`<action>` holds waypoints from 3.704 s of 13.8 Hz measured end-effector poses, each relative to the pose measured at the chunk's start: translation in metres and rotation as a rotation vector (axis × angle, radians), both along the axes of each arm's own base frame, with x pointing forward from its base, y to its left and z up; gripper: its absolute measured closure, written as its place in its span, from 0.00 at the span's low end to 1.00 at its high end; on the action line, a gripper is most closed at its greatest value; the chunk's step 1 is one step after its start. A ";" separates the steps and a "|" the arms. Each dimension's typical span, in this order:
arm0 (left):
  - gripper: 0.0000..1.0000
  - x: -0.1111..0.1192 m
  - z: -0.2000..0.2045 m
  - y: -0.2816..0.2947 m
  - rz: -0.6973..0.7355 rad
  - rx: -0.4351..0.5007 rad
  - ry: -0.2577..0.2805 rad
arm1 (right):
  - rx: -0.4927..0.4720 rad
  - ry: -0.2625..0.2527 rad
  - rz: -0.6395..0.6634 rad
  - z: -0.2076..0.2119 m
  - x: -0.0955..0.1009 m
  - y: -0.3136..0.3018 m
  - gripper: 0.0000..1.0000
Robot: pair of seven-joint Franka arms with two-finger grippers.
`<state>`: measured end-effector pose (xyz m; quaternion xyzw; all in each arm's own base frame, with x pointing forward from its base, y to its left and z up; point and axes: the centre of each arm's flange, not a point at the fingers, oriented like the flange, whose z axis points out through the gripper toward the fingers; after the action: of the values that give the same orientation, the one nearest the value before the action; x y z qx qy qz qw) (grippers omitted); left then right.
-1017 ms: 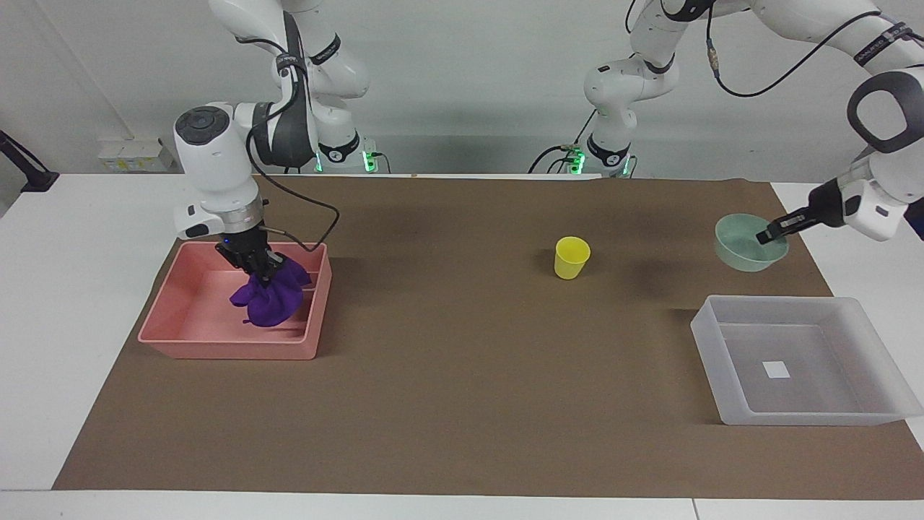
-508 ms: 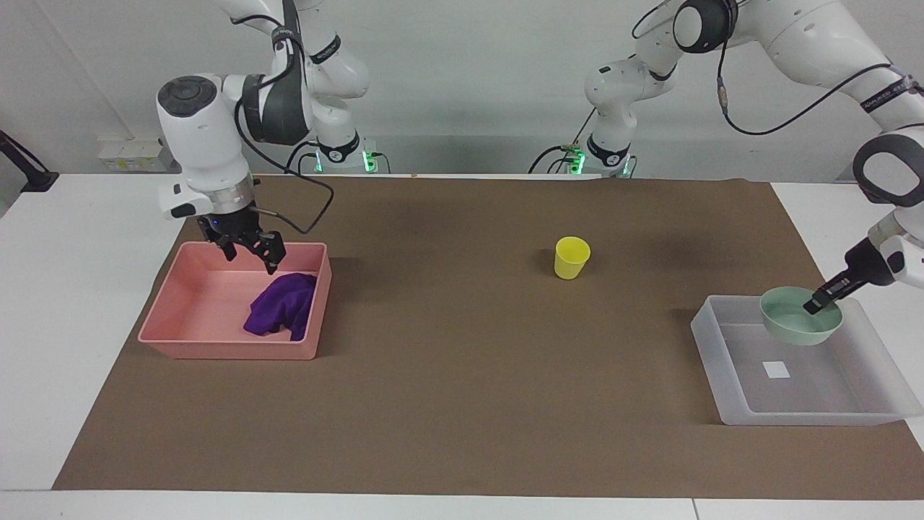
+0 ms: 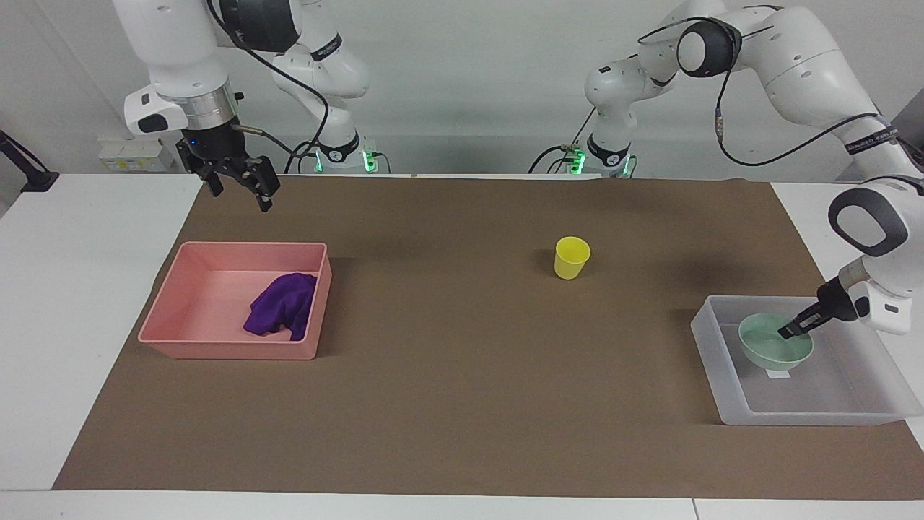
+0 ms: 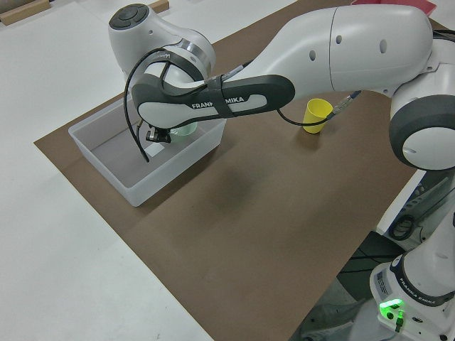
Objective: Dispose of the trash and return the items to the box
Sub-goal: 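Drop the cloth in the tray while the left gripper places the bowl in the box, then release the green bowl and move the left gripper toward the yellow cup, then grasp the yellow cup rim with the left gripper, then carry the yellow cup into the clear box beside the bowl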
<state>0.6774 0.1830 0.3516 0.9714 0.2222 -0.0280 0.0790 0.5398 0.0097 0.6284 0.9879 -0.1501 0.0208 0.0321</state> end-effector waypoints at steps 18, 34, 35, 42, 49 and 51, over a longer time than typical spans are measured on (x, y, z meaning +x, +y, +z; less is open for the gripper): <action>0.00 -0.013 0.143 -0.068 -0.113 -0.005 -0.082 | 0.021 0.073 0.124 0.008 -0.002 -0.004 0.00; 0.07 -0.225 0.002 -0.341 -0.531 0.013 -0.014 | 0.021 0.073 0.123 0.008 -0.002 -0.004 0.00; 0.22 -0.226 -0.001 -0.342 -0.535 0.013 -0.007 | 0.021 0.073 0.123 0.008 -0.002 -0.004 0.00; 0.95 -0.219 -0.004 -0.344 -0.528 0.007 -0.004 | 0.021 0.073 0.123 0.008 -0.002 -0.004 0.00; 0.96 -0.151 0.121 -0.253 -0.367 -0.035 0.030 | 0.021 0.073 0.123 0.008 -0.002 -0.004 0.00; 0.96 -0.124 0.168 -0.193 -0.279 -0.037 0.007 | 0.021 0.073 0.123 0.008 -0.002 -0.004 0.00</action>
<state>0.5531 -0.0097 0.5201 0.9911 0.0849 -0.0462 0.0914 0.5376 0.0055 0.6360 0.9957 -0.0879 -0.0149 0.0257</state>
